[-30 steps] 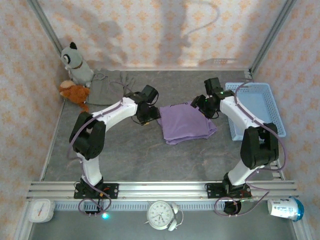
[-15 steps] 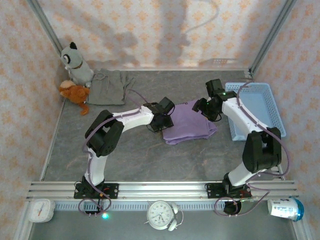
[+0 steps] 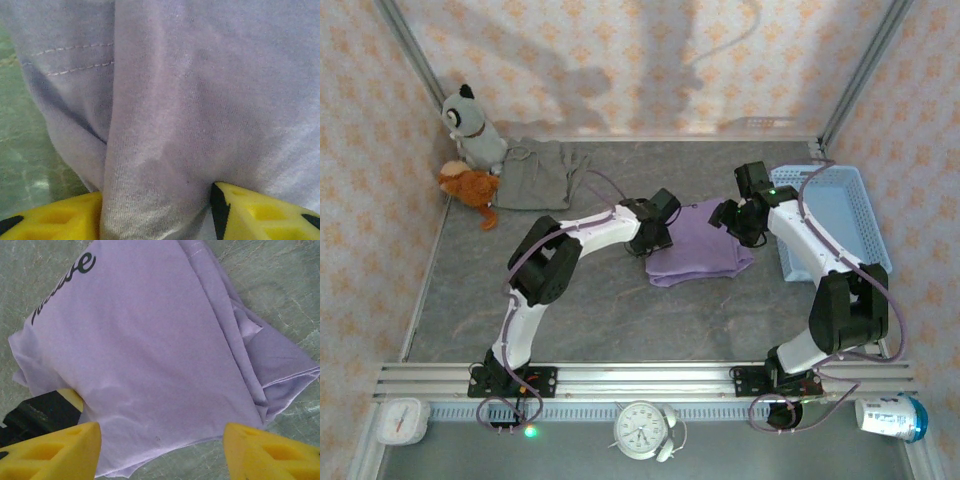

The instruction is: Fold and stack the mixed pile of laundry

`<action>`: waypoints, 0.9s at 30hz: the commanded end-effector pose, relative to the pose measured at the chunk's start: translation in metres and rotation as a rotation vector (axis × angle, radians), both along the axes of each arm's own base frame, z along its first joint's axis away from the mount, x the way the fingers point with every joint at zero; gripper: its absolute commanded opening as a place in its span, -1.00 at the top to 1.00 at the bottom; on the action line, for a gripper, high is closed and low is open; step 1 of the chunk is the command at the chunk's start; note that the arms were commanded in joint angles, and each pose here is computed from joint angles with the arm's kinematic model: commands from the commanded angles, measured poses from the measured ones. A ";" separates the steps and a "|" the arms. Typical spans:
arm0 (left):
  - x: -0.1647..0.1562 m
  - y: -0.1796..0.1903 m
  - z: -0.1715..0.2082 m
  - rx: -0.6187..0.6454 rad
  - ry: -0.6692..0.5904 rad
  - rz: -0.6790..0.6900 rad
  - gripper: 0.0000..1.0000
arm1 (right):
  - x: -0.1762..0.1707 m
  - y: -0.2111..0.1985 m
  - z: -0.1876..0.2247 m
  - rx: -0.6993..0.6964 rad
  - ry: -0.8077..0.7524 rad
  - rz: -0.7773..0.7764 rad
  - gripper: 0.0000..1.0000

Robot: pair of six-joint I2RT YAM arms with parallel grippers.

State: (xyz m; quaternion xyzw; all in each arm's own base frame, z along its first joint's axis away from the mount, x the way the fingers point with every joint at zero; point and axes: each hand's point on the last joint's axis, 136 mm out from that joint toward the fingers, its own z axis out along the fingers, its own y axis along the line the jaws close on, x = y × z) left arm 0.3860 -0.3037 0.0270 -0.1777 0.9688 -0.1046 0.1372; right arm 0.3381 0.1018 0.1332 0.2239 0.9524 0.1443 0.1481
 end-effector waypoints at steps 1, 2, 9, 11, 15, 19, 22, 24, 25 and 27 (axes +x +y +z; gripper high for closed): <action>-0.009 0.012 -0.028 0.119 0.066 -0.044 0.34 | -0.005 -0.010 0.007 -0.038 -0.010 -0.008 -0.31; -0.010 0.013 -0.031 0.128 0.075 -0.056 0.51 | -0.005 -0.010 0.008 -0.039 -0.012 -0.009 -0.31; 0.014 0.031 -0.010 0.203 0.039 -0.182 1.00 | -0.002 -0.016 0.014 -0.062 -0.020 -0.026 -0.31; 0.028 0.047 0.009 0.280 0.014 -0.245 1.00 | -0.001 -0.018 0.016 -0.069 -0.019 -0.034 -0.31; 0.056 0.074 0.050 0.378 -0.043 -0.356 1.00 | 0.003 -0.020 0.018 -0.081 -0.015 -0.045 -0.31; 0.084 0.102 0.084 0.417 -0.087 -0.416 1.00 | 0.007 -0.019 0.015 -0.075 0.000 -0.066 -0.30; 0.101 0.122 0.106 0.467 -0.117 -0.450 1.00 | 0.007 -0.017 0.009 -0.063 0.017 -0.083 -0.30; 0.112 0.134 0.119 0.522 -0.139 -0.473 1.00 | 0.008 -0.015 0.007 -0.052 0.022 -0.089 -0.30; 0.118 0.141 0.127 0.557 -0.154 -0.484 1.00 | 0.007 -0.014 0.005 -0.043 0.026 -0.092 -0.31; 0.127 0.152 0.138 0.609 -0.175 -0.496 1.00 | 0.007 -0.014 0.004 -0.034 0.022 -0.100 -0.37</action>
